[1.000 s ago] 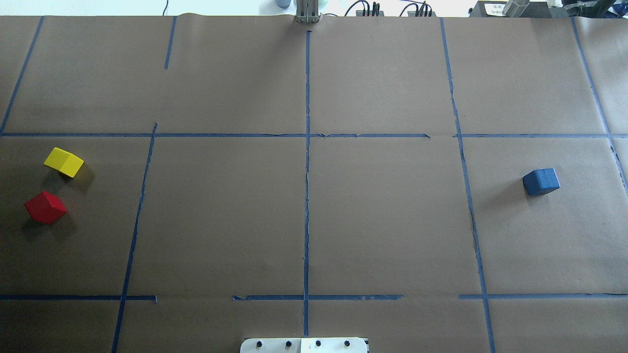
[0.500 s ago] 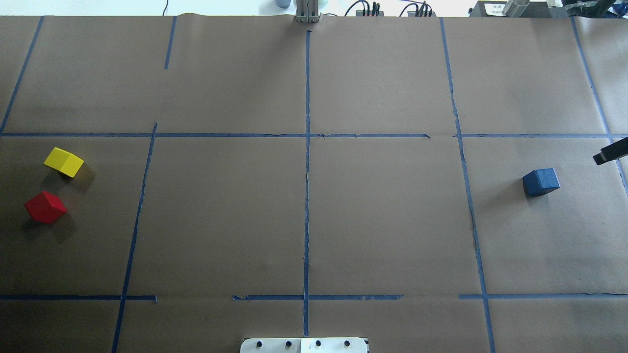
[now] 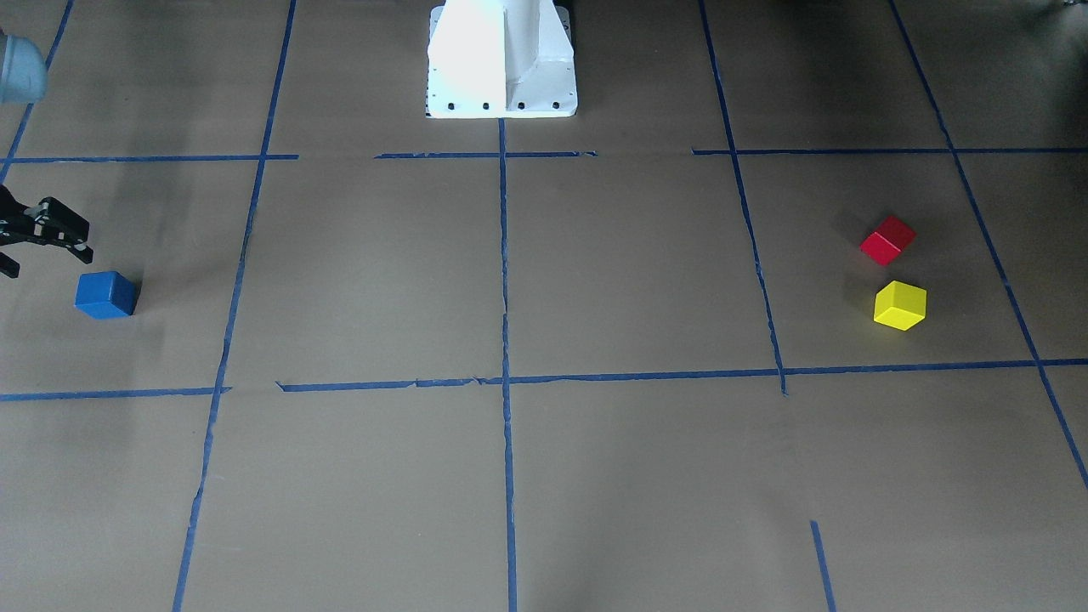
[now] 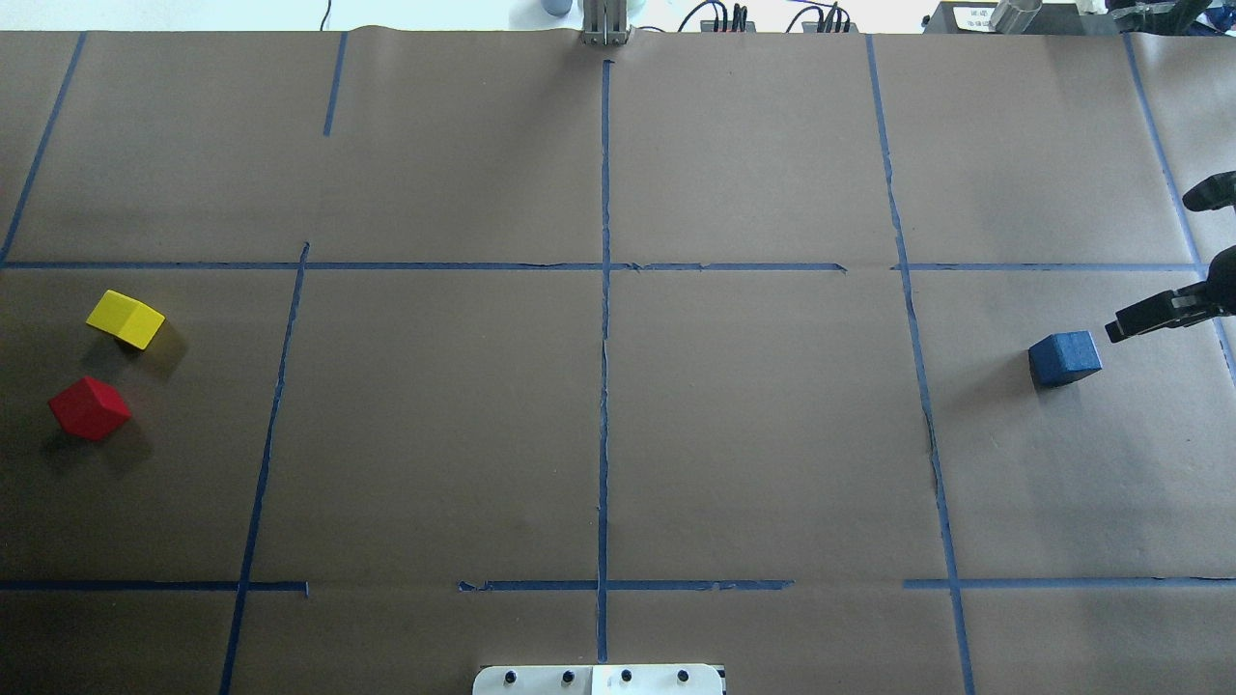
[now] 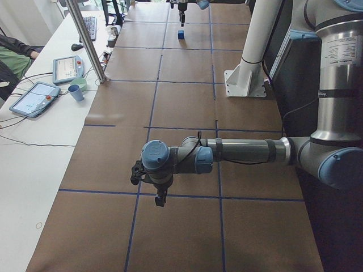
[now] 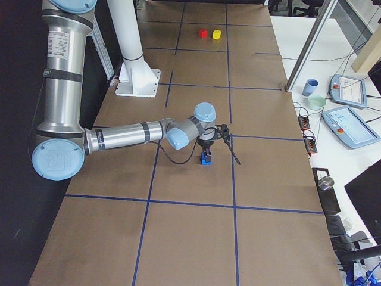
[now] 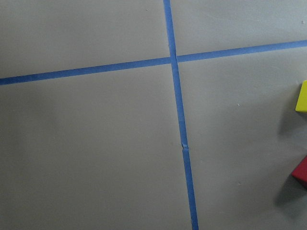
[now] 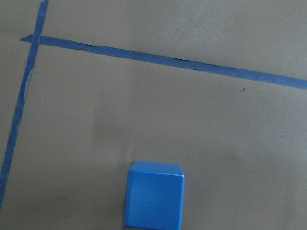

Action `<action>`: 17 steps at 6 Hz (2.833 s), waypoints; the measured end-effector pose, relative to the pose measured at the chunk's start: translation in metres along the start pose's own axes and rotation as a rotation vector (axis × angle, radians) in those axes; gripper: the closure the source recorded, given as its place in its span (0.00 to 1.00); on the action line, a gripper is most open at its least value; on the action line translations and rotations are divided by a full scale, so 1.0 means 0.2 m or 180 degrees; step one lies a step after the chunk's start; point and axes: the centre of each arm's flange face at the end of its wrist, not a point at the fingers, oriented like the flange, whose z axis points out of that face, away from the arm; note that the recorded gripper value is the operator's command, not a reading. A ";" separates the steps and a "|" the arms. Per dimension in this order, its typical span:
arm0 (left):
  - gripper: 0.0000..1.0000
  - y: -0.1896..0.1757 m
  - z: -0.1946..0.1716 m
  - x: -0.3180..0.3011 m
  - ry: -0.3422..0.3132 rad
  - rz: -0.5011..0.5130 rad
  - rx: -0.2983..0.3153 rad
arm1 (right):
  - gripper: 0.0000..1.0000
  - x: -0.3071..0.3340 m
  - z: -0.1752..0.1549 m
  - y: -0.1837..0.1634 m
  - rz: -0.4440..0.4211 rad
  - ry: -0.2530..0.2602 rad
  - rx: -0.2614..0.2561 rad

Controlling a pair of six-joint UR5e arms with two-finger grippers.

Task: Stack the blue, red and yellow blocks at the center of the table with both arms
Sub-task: 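Reach the right gripper down to the blue cube and grasp it, then carry the blue cube with the right gripper to the table center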

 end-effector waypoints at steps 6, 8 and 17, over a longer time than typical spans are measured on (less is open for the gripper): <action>0.00 0.01 0.01 0.00 0.0001 -0.0010 -0.0011 | 0.00 -0.11 0.24 -0.07 -0.0104 0.0091 -0.0105; 0.00 0.01 0.01 0.00 0.0002 -0.0010 -0.0011 | 0.81 -0.07 0.30 -0.08 -0.0086 0.0128 -0.0162; 0.00 0.00 0.00 0.00 0.0002 -0.0001 -0.0003 | 1.00 -2.00 0.05 -0.54 0.0266 0.0010 -0.0023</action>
